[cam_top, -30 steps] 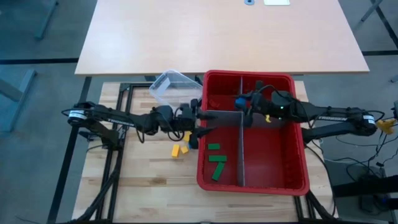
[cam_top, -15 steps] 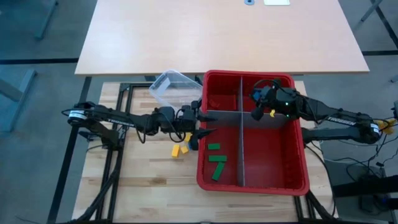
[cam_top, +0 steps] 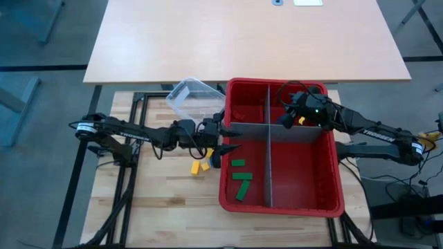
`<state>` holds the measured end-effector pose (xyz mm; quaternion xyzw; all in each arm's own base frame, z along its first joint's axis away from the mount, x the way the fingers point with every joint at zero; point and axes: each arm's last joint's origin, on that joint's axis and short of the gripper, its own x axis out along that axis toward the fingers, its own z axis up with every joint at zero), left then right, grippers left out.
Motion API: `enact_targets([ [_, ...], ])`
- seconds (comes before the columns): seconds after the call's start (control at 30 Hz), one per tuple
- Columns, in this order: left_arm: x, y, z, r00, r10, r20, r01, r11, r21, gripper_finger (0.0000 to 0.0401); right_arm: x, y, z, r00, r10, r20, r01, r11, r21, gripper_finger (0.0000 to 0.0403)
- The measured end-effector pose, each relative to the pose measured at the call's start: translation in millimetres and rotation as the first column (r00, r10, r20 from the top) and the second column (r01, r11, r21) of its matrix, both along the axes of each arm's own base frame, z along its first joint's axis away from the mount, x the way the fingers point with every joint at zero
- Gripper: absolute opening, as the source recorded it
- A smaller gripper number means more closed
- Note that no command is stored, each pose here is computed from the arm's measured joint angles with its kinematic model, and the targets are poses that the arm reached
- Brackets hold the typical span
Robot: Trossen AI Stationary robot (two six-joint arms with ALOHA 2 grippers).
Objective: Sort blocks
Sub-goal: Put the bottom blue block into the top right of the red bin, then put the blue block into the top right of the red bin
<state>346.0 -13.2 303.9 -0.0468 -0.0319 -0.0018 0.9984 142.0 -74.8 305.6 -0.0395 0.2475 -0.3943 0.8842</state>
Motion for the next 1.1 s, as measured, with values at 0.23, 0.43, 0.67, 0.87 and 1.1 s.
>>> enact_targets([
  [0.23,0.1,-0.1,-1.5,1.000,0.000,-0.015,0.000,1.000,0.005,0.0177,-1.9,0.9,1.2,1.000,0.012,-0.001,-0.012,1.000,-0.010,0.0197],
  [0.43,-4.8,0.2,0.8,0.999,0.003,-0.051,-0.002,1.000,0.021,0.0186,-23.2,12.4,4.0,0.993,0.062,0.097,-0.065,0.998,0.022,0.0180],
  [0.67,-18.3,0.3,5.5,0.990,0.003,-0.143,0.003,0.999,0.039,0.0185,-63.1,34.4,-16.0,0.933,0.152,0.325,-0.185,0.980,0.072,0.0159],
  [0.87,-54.0,3.0,18.1,0.952,0.078,-0.298,-0.059,0.996,0.071,0.0178,-91.9,50.5,-34.9,0.836,0.247,0.490,-0.300,0.953,0.031,0.0143],
  [1.1,-94.2,-2.3,17.2,0.941,0.146,-0.305,-0.126,0.988,0.085,0.0173,-101.5,59.0,-28.3,0.717,0.371,0.590,-0.428,0.902,-0.046,0.0124],
])
